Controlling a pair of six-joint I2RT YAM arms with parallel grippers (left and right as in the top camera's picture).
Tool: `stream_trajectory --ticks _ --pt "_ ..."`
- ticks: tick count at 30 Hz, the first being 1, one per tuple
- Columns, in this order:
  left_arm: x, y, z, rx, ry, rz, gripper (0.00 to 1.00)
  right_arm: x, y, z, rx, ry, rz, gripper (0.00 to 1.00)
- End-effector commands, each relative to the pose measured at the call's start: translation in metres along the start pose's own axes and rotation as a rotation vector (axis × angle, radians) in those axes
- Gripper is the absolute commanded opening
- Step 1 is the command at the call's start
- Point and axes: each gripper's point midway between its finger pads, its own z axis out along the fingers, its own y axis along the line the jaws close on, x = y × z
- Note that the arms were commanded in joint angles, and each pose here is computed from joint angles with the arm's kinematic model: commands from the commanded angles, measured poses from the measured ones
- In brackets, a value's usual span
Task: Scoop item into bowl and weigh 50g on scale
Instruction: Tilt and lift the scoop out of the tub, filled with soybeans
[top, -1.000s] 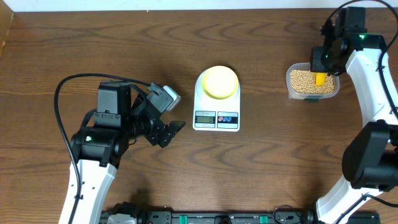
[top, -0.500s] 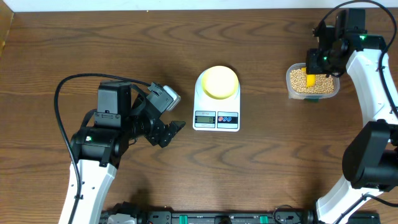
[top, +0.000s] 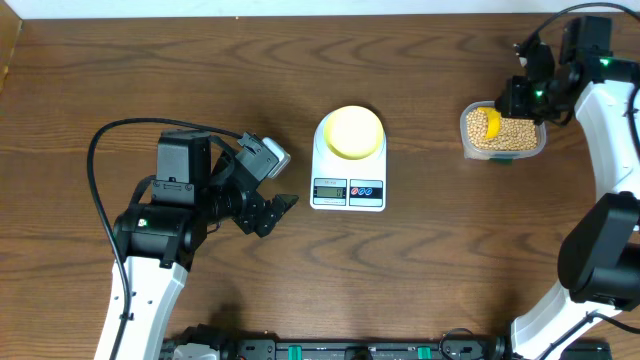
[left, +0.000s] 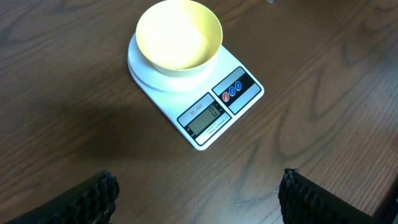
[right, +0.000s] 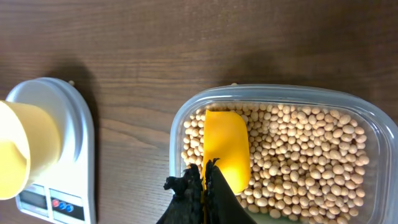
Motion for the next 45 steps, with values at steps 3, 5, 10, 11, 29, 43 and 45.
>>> stream_trajectory --ticks 3,5,10,11,29,43,45 --pt "0.002 0.001 0.000 -0.002 0.005 0.008 0.85 0.002 -0.002 -0.007 -0.110 -0.015 0.044 0.01" --pt "0.002 0.001 0.000 -0.002 0.005 0.008 0.84 0.001 -0.003 -0.010 -0.139 -0.023 0.059 0.02" --pt "0.002 0.001 0.000 -0.002 0.005 0.008 0.85 0.002 -0.007 -0.018 -0.193 -0.036 0.097 0.02" --pt "0.002 0.001 0.000 -0.002 0.005 0.008 0.85 0.002 -0.010 -0.019 -0.190 -0.036 0.105 0.01" --pt "0.002 0.001 0.000 -0.002 0.005 0.008 0.84 0.001 -0.031 -0.035 -0.246 -0.085 0.154 0.01" --pt "0.002 0.001 0.000 -0.002 0.005 0.008 0.84 -0.002 -0.039 -0.051 -0.327 -0.135 0.201 0.02" --pt "0.002 0.001 0.000 -0.002 0.005 0.008 0.84 -0.004 -0.039 -0.054 -0.348 -0.147 0.207 0.01"
